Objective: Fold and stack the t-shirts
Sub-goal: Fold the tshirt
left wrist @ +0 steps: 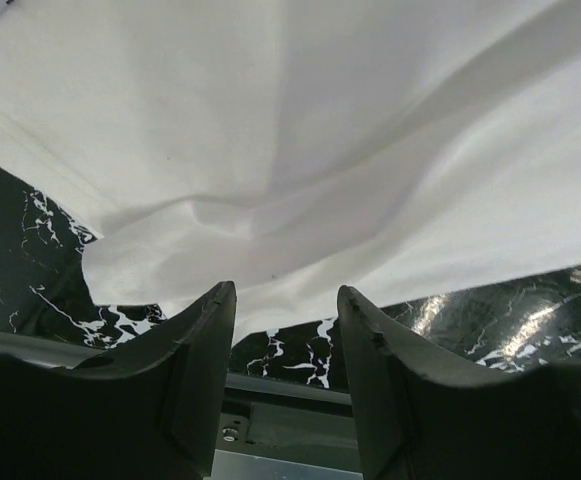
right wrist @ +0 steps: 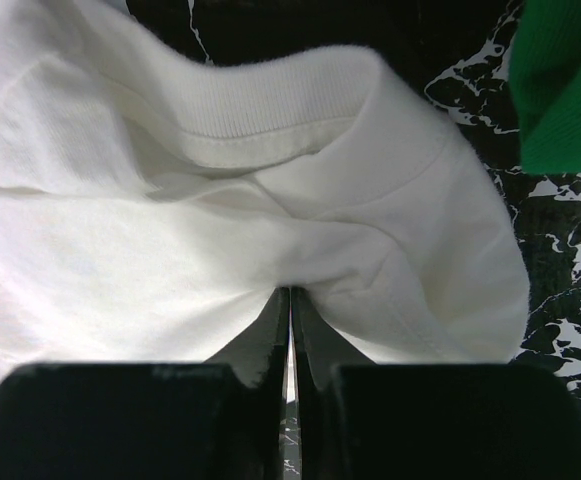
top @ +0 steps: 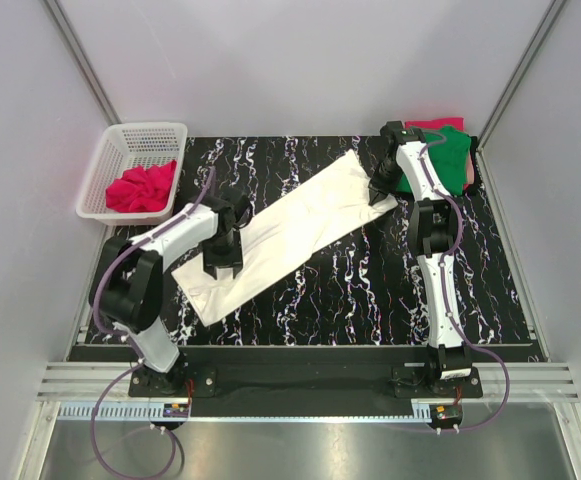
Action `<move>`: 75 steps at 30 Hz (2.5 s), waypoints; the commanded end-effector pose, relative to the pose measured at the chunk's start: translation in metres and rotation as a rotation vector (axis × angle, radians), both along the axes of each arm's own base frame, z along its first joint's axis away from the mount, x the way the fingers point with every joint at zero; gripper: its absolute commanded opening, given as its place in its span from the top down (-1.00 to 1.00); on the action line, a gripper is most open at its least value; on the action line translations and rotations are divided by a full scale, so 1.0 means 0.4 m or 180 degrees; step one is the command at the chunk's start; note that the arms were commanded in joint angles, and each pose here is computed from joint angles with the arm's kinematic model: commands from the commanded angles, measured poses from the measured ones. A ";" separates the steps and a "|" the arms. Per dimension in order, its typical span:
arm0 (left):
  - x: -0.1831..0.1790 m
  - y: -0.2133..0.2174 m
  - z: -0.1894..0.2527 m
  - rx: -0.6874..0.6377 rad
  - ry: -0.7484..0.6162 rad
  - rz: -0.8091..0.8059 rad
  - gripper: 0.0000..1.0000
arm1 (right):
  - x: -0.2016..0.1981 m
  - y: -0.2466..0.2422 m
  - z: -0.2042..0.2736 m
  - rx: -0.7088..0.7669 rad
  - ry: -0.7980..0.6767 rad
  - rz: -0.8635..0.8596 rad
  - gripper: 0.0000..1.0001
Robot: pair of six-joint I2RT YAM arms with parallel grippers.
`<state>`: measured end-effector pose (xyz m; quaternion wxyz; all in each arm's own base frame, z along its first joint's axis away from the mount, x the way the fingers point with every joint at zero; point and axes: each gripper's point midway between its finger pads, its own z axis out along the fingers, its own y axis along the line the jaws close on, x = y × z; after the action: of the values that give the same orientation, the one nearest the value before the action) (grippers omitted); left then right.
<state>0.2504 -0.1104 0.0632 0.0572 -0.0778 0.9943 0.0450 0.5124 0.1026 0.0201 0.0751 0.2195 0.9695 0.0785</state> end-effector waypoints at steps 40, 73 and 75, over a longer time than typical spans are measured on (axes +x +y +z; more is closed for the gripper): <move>0.040 0.014 0.072 -0.0006 -0.0214 0.0002 -0.06 | -0.161 0.194 0.340 0.0294 -0.0509 0.0673 0.36; 0.010 -0.017 -0.044 -0.0195 0.0029 -0.0243 -0.07 | -0.092 0.215 0.017 -0.0002 -0.0259 0.0824 0.21; 0.016 -0.019 -0.044 -0.0192 0.0024 -0.0248 -0.07 | -0.076 0.213 0.025 -0.0037 -0.0309 0.0813 0.21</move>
<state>0.2503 -0.1120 0.0471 0.0473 -0.0522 0.9972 0.0239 0.4655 0.1961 0.0197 0.0827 0.0958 0.9851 0.1163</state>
